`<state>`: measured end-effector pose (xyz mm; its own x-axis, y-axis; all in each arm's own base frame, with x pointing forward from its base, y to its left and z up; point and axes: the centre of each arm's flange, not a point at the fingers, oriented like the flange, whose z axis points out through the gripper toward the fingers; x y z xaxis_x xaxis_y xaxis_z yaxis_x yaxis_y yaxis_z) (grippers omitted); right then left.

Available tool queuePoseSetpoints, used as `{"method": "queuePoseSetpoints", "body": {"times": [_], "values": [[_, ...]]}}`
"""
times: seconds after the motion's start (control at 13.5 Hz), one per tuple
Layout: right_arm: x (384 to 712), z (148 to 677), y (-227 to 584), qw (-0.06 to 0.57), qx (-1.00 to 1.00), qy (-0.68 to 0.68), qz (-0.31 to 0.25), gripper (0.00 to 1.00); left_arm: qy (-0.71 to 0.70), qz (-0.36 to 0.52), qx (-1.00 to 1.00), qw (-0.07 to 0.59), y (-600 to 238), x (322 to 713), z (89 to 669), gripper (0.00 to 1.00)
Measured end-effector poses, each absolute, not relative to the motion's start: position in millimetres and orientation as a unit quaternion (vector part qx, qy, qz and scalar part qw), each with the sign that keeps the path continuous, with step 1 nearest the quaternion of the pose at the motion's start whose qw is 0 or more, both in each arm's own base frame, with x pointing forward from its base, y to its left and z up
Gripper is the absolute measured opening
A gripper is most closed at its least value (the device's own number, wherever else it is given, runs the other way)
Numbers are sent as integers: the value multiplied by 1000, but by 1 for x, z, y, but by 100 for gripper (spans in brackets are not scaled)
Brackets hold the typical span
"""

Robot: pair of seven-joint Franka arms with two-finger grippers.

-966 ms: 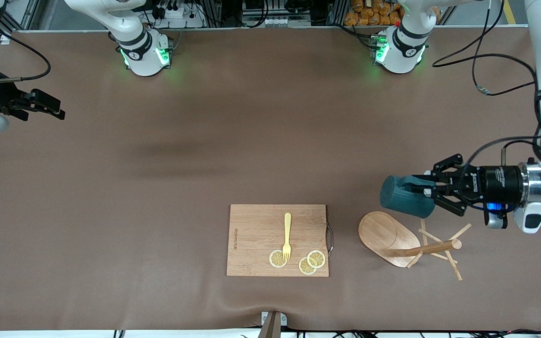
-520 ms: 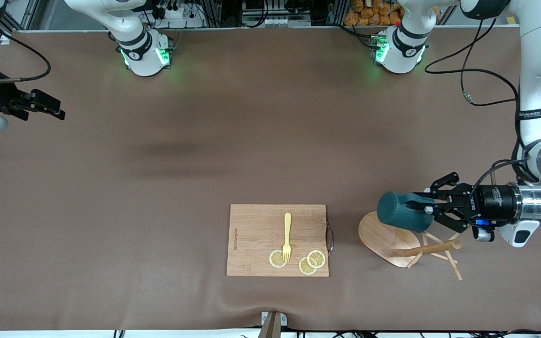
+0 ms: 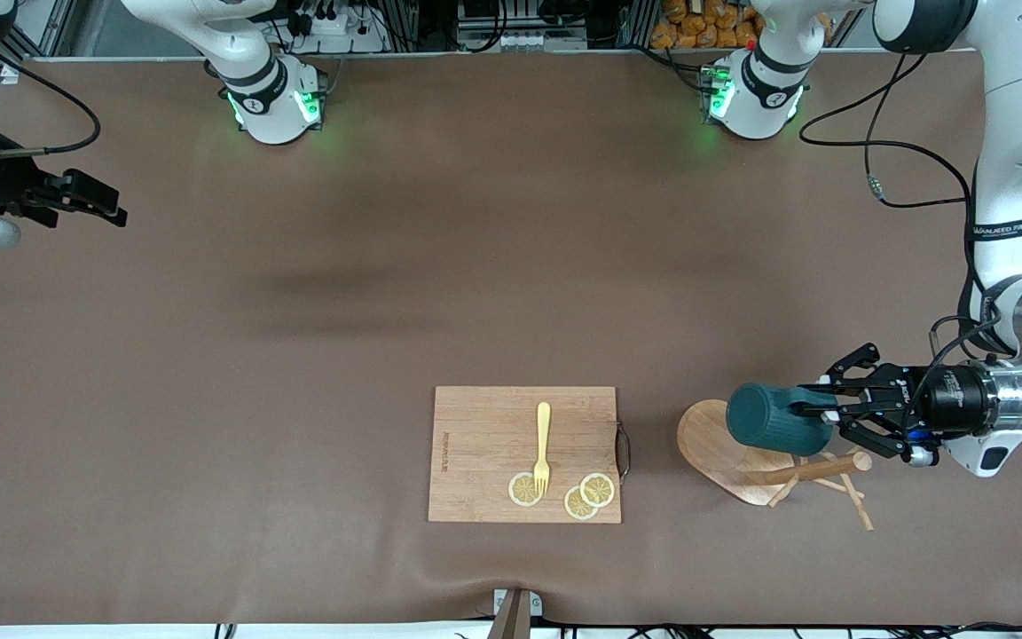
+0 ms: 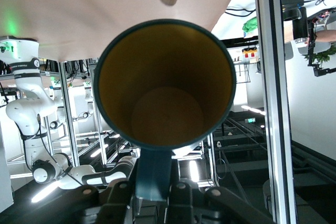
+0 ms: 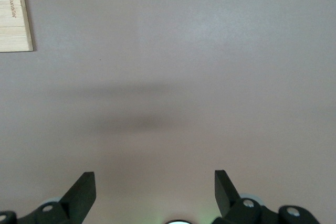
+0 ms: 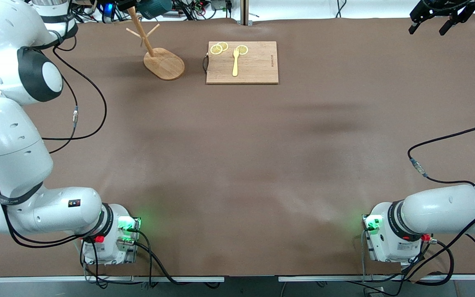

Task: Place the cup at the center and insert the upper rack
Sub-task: 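Hook the mug handle onto a mug tree peg with the left gripper, then open the left gripper to release the mug on the peg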

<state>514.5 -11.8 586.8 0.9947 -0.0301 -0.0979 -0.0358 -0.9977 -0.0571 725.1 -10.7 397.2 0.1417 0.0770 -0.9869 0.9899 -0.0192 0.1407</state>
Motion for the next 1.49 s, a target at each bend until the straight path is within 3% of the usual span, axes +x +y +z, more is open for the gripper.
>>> {"method": "queuePoseSetpoints", "body": {"times": [1.49], "values": [[515,587,-2,28,-998,19,49,100,453,-401,573,553,31,727,320,21]]}}
